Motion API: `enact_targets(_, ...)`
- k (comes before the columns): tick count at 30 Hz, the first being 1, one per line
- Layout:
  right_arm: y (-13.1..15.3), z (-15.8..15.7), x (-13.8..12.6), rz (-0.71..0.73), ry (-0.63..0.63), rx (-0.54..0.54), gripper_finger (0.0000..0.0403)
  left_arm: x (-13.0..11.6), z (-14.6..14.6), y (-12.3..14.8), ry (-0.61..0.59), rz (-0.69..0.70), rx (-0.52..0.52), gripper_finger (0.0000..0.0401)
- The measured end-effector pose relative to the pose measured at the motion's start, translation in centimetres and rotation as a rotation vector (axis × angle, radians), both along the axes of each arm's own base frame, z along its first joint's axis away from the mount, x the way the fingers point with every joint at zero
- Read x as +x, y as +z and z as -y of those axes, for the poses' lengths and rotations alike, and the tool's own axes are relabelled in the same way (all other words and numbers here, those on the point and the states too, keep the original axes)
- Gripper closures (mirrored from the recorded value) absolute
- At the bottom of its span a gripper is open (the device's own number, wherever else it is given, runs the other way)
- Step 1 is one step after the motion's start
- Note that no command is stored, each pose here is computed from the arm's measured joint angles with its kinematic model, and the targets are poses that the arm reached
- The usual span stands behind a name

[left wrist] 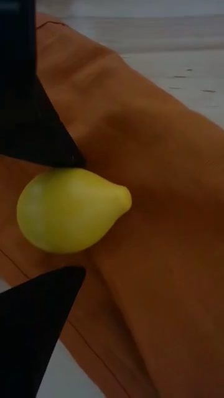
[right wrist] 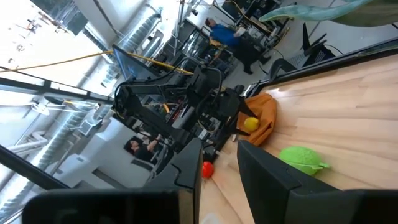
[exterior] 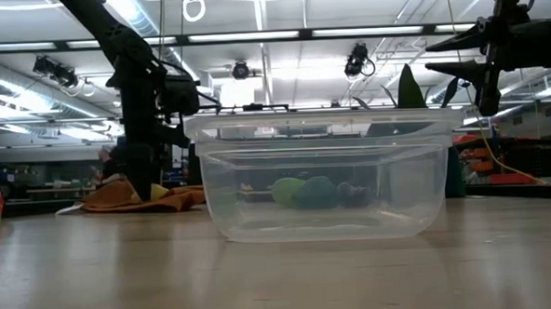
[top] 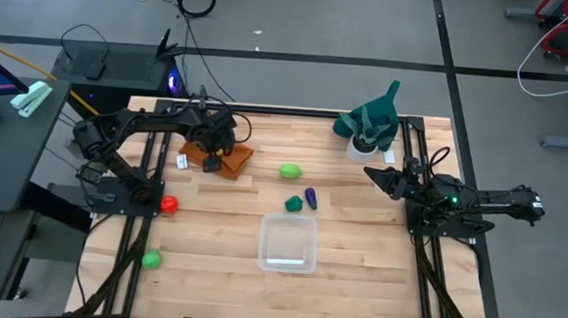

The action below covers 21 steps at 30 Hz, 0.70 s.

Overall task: Pick and placing Produce into tupperware
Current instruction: Put the lemon into the transparent bin

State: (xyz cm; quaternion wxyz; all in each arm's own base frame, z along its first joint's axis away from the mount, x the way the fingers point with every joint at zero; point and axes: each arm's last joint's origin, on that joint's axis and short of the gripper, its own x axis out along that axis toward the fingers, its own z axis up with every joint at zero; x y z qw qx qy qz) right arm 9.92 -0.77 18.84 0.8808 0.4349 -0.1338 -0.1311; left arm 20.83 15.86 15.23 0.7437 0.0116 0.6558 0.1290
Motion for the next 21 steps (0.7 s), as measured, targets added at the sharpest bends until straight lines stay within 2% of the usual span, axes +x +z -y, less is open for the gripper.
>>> enact_targets(8,0.0,0.0,0.0,0.0,0.0,0.001,0.0334,-0.1,-0.1,0.0,0.042,-0.019,0.029,0.0191)
enact_targets(13,0.0,0.0,0.0,0.0,0.0,0.001,0.0334,-0.2,-0.2,0.0,0.095,-0.023,0.038,0.019)
enact_targets(16,0.0,0.0,0.0,0.001,0.0,0.003,0.0334,-0.3,-0.1,0.1,0.117,-0.031,0.027,0.0172)
enact_targets(21,0.0,0.0,0.0,0.001,0.0,0.003,0.0334,0.3,-0.5,1.5,0.122,-0.031,0.025,0.0176)
